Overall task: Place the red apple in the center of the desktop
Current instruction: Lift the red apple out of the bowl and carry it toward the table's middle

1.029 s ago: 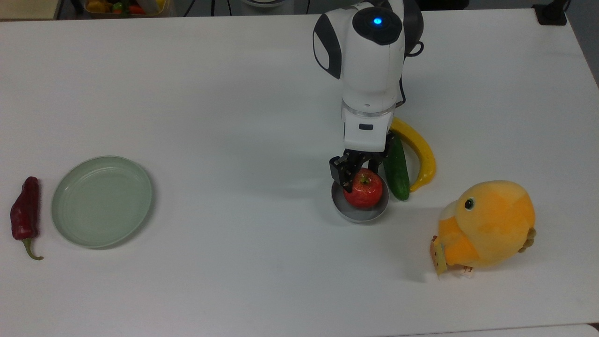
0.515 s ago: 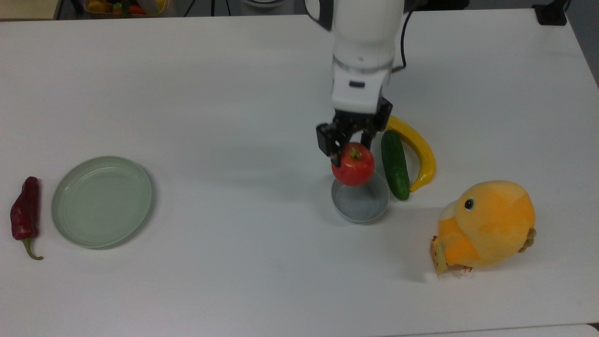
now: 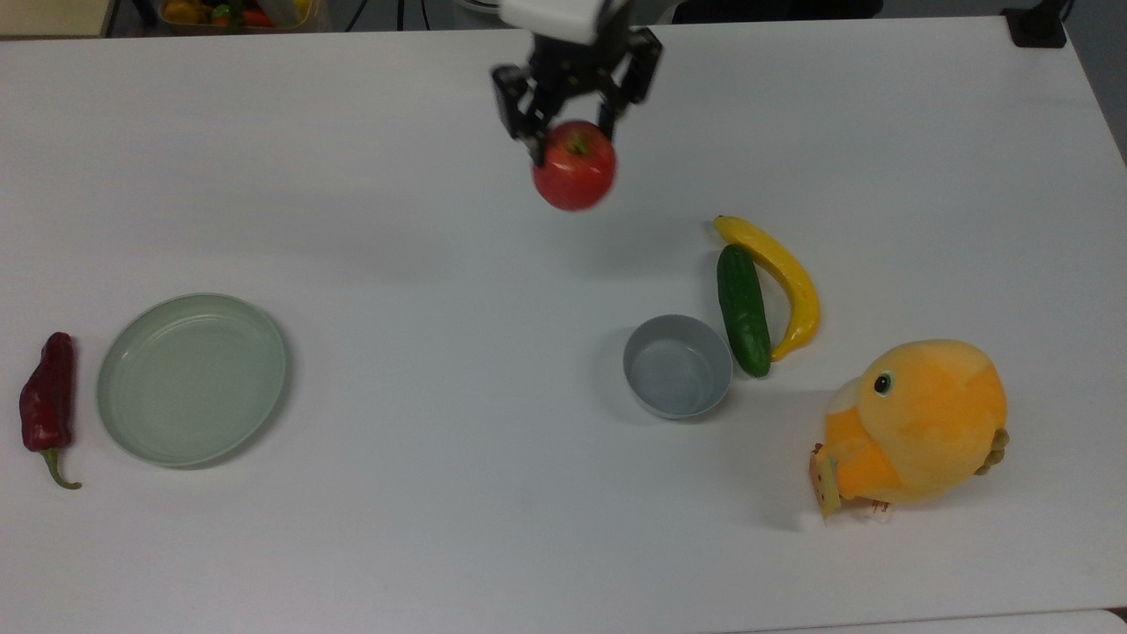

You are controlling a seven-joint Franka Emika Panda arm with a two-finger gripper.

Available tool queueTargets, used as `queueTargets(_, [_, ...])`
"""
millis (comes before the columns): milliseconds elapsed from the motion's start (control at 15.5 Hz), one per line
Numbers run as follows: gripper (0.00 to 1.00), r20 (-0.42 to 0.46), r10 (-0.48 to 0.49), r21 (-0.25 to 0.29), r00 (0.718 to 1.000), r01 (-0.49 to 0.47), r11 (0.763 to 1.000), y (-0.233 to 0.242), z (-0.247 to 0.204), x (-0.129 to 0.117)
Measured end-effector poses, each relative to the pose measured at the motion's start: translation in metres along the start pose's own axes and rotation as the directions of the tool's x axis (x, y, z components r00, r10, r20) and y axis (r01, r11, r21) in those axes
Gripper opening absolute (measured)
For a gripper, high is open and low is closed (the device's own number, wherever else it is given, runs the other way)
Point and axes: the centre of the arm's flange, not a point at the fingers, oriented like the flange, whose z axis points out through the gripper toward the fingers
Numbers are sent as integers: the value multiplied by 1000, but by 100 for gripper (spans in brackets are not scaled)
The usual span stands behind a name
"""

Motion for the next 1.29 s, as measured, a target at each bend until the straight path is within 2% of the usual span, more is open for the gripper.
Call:
queueTargets(322, [66, 53, 134, 8, 990, -134, 991, 59, -4, -58])
queueTargets(515, [66, 110, 209, 12, 972, -211, 977, 96, 21, -87])
queueTargets(772, [66, 213, 258, 29, 942, -271, 962, 121, 71, -122])
queueTargets(1029, [66, 290, 261, 52, 921, -287, 956, 124, 121, -136])
queueTargets(1286, [66, 265, 276, 49, 924, -299, 953, 127, 167, -146])
